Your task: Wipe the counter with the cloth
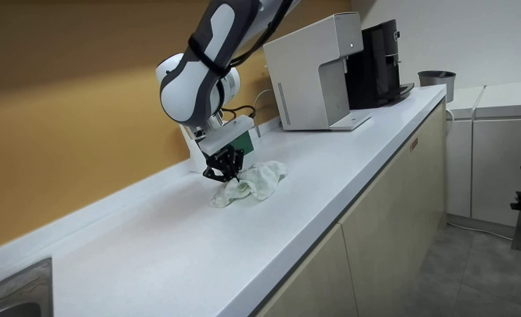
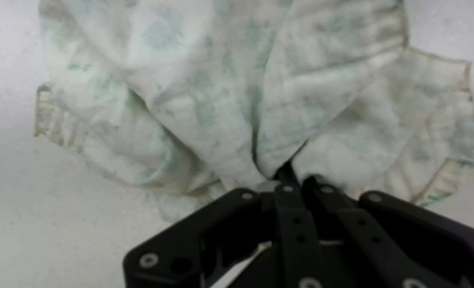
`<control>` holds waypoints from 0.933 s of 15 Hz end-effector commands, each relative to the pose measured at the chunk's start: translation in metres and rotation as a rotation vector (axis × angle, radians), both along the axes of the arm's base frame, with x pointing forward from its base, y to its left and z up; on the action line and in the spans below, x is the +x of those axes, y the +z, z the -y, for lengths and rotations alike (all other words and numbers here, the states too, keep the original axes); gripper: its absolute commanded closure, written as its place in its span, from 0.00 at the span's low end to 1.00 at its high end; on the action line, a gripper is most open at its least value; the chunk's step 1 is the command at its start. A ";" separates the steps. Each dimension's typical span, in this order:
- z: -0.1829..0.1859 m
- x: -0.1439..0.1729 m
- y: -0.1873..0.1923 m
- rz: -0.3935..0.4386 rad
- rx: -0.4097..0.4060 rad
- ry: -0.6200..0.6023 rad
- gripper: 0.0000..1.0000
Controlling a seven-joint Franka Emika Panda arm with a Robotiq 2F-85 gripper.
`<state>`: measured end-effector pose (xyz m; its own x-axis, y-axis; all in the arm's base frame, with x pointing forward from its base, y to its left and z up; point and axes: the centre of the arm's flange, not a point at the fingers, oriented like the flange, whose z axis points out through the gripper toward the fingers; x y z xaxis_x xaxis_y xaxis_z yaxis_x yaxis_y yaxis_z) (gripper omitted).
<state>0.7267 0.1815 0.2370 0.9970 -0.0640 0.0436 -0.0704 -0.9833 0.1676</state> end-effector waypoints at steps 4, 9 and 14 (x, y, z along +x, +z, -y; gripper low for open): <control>0.042 0.058 -0.049 -0.012 -0.050 -0.295 0.99; 0.100 0.028 -0.036 0.018 -0.057 -0.485 0.99; 0.158 -0.008 -0.027 0.055 -0.061 -0.669 0.99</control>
